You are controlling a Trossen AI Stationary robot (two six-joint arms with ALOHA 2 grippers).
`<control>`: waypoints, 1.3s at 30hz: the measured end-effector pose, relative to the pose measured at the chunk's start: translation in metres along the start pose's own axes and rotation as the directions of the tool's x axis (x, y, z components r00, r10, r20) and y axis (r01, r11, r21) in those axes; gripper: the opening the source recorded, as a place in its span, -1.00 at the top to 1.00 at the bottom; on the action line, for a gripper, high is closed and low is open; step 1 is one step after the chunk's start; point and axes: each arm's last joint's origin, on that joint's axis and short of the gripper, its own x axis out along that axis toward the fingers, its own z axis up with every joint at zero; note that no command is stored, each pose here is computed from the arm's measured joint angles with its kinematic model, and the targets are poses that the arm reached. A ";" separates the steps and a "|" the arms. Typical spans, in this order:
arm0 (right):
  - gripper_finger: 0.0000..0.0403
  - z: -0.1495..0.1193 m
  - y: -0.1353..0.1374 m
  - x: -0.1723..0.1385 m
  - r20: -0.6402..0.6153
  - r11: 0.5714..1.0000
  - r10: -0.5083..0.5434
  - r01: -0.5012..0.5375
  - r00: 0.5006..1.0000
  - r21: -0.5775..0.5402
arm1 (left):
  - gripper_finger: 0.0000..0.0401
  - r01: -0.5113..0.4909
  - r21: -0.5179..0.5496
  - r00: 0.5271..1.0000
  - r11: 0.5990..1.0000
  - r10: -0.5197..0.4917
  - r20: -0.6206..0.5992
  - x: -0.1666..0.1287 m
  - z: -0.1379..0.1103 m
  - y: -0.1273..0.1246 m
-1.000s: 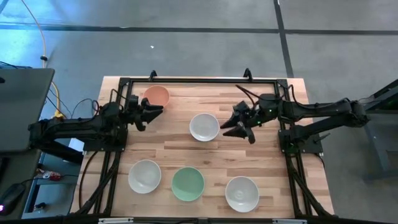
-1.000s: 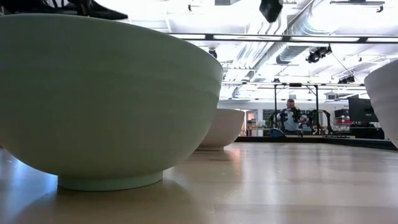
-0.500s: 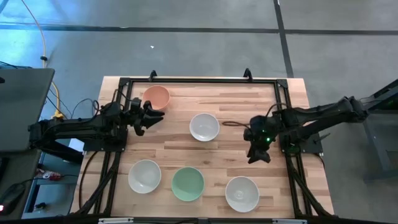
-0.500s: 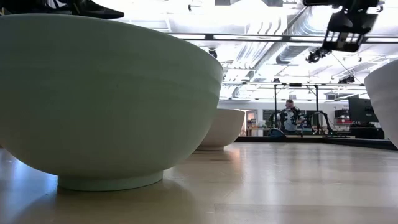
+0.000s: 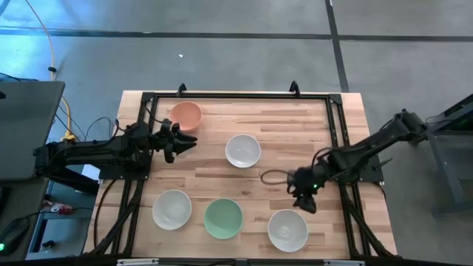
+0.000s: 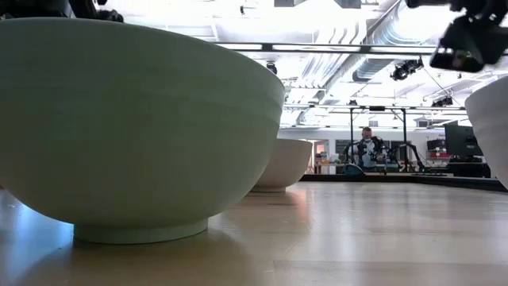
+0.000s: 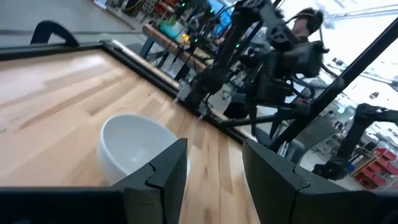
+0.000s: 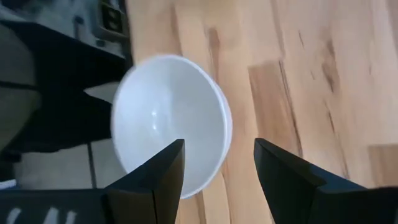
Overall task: Nest bowls inside each other
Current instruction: Stack the bottom right white bowl on top of the top white bowl
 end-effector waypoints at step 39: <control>0.08 -0.009 0.006 0.062 -0.088 0.979 -0.180 0.187 0.980 0.083 | 0.28 -0.037 0.068 0.998 0.997 0.040 -0.047 0.000 -0.005 0.004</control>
